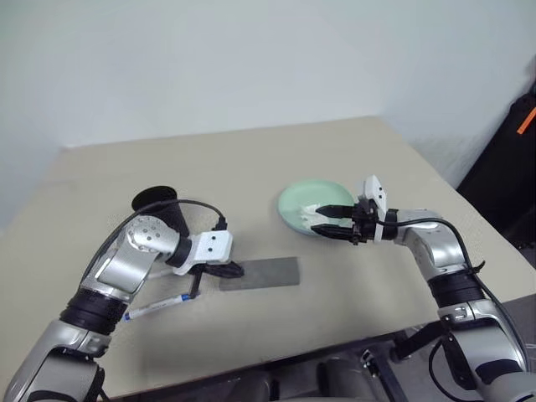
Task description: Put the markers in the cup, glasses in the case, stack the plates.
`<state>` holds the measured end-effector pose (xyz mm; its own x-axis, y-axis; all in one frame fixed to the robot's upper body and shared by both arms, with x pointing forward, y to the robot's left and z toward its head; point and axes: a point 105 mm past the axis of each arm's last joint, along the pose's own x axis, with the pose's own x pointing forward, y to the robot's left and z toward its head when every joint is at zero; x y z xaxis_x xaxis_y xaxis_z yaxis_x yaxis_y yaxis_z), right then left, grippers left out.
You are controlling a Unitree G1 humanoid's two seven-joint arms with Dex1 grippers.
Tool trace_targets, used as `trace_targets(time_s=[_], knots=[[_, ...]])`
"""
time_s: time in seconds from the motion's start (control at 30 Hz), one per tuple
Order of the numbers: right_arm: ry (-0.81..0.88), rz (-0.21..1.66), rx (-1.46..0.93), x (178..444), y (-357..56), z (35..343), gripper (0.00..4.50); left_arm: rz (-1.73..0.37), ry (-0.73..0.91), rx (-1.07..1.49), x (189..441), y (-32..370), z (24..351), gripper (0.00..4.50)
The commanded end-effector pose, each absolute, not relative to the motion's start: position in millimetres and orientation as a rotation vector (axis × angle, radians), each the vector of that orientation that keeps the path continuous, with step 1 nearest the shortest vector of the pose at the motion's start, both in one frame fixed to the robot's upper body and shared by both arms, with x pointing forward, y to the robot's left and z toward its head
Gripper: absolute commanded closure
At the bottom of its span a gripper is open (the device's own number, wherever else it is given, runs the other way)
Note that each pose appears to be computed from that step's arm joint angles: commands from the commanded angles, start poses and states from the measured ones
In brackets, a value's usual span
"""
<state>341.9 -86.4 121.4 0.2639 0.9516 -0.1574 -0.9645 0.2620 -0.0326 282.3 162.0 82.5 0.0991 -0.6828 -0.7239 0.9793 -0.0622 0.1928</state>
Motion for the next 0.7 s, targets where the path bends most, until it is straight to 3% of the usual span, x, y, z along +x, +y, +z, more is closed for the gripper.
trace_targets(time_s=[0.03, 0.3, 0.6, 0.7], knots=[[0.064, 1.305, -0.160, 344, -83, 133, 1.92, -1.419, 0.439, 0.814, 283, 160, 90, 4.45], [0.064, 1.320, -0.156, 342, -80, 133, 1.92, -1.345, 0.448, 0.776, 274, 185, 110, 4.45], [0.080, 1.323, -0.154, 341, -79, 127, 1.92, -1.252, 0.638, 0.752, 247, 245, 111, 4.45], [0.082, 1.324, -0.153, 341, -78, 126, 1.92, -1.254, 0.679, 0.725, 238, 251, 106, 3.86]])
